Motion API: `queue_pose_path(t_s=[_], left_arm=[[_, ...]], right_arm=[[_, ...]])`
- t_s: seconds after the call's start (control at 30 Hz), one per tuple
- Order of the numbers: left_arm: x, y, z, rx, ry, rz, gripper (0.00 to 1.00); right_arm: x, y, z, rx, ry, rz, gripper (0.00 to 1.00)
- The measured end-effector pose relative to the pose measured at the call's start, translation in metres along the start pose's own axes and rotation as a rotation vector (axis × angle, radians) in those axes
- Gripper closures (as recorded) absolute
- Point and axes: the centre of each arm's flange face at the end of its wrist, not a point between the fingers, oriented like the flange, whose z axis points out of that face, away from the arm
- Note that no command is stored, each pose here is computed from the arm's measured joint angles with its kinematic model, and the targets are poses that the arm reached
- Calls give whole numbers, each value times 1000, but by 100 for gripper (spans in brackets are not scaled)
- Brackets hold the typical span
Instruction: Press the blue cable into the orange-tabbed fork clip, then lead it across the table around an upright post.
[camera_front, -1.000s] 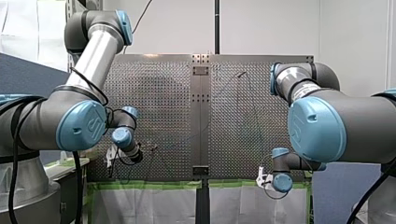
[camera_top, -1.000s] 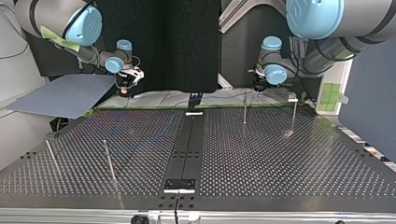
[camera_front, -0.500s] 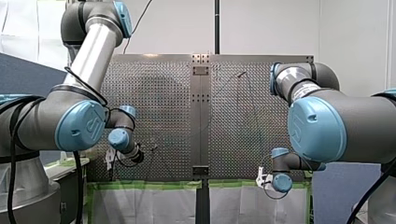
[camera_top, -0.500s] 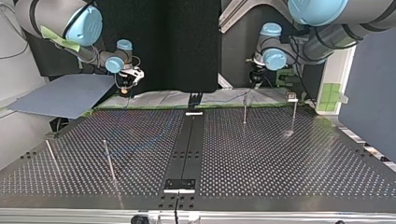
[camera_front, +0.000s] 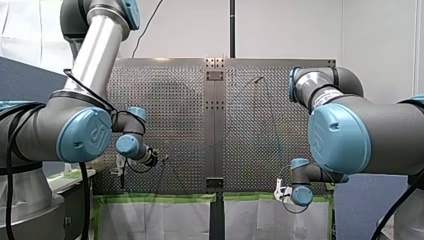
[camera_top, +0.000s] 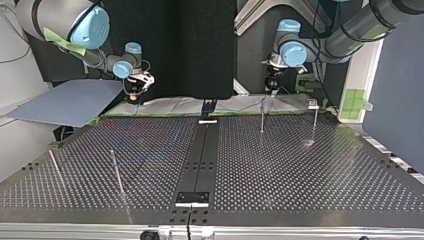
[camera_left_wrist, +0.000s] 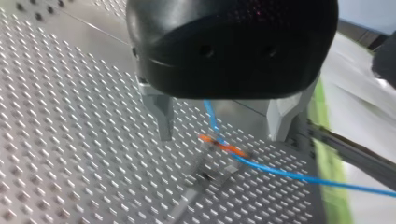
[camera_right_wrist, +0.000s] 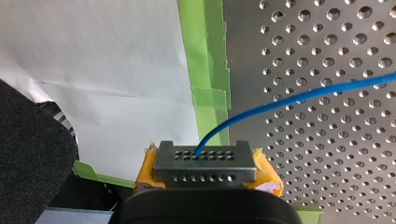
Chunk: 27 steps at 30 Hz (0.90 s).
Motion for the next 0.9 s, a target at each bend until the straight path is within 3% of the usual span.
queue_pose_path(t_s=[0.17, 0.33, 0.6, 0.9], left_arm=[[-8, -10, -2, 16, -34, 9, 1], [-6, -14, -2, 0, -56, 28, 1], [22, -12, 5, -50, -61, 101, 1], [53, -5, 13, -85, -69, 106, 1]], right_arm=[[0, 0, 0, 0, 0, 0, 100], [0, -1, 0, 1, 0, 0, 100], [0, -1, 0, 2, 0, 0, 100], [0, -1, 0, 2, 0, -1, 100]])
